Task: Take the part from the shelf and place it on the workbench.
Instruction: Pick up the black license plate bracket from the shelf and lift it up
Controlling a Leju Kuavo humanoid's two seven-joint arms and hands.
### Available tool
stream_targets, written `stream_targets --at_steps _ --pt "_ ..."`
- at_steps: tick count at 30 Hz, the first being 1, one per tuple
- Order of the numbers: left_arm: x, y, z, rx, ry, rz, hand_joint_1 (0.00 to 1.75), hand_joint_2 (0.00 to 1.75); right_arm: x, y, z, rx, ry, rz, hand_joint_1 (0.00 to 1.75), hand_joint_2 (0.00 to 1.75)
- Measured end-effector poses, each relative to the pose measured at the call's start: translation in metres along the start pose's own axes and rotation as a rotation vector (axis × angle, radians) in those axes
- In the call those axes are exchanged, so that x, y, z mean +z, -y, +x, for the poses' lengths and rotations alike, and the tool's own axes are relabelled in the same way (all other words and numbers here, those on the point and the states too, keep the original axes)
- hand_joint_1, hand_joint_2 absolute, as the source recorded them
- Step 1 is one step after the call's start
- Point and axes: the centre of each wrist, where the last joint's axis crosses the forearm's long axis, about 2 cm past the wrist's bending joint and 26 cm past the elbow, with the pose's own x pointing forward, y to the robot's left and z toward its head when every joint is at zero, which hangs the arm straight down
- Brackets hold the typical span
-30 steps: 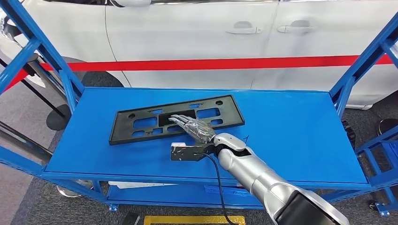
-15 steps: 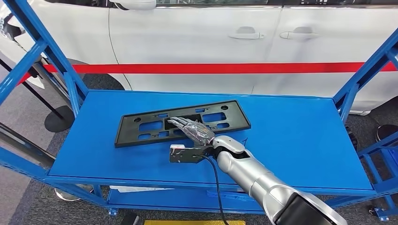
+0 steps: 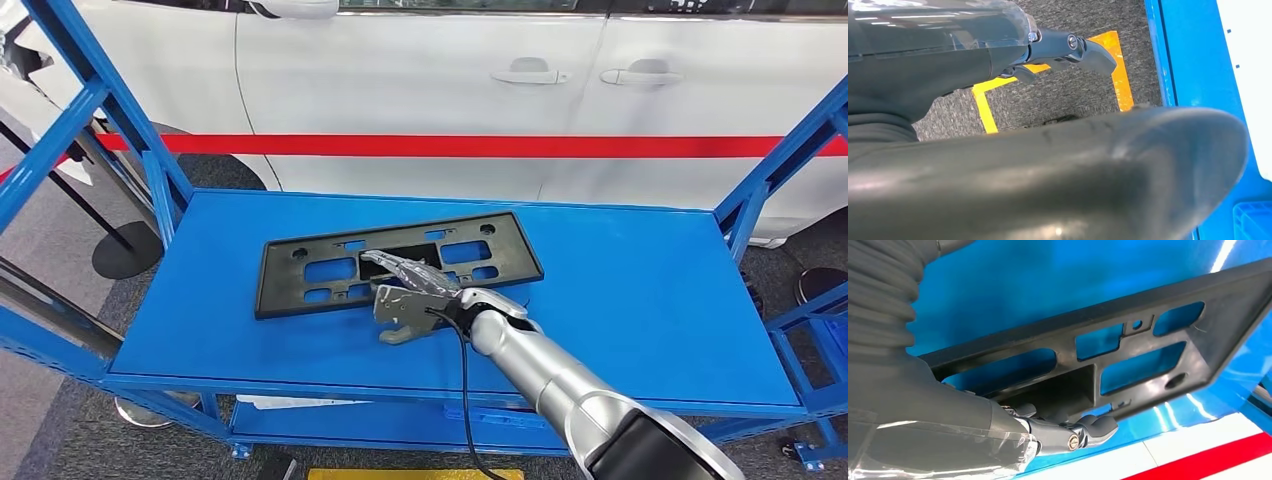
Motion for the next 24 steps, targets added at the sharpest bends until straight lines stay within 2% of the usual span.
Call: stream_targets --at_steps 19,24 --pt "-0.0002 0.0001 0.0005 -0.009 0.015 -0.008 0.00 0.00 0.0069 0.0060 -0.0072 -0.044 -0.010 -0.029 0.00 1.75" --pt "-0.0004 0.0001 0.0008 -0.010 0.016 -0.010 0.00 0.00 0.0069 0.0068 -0.0050 -0.033 0.027 -0.052 0.00 1.75"
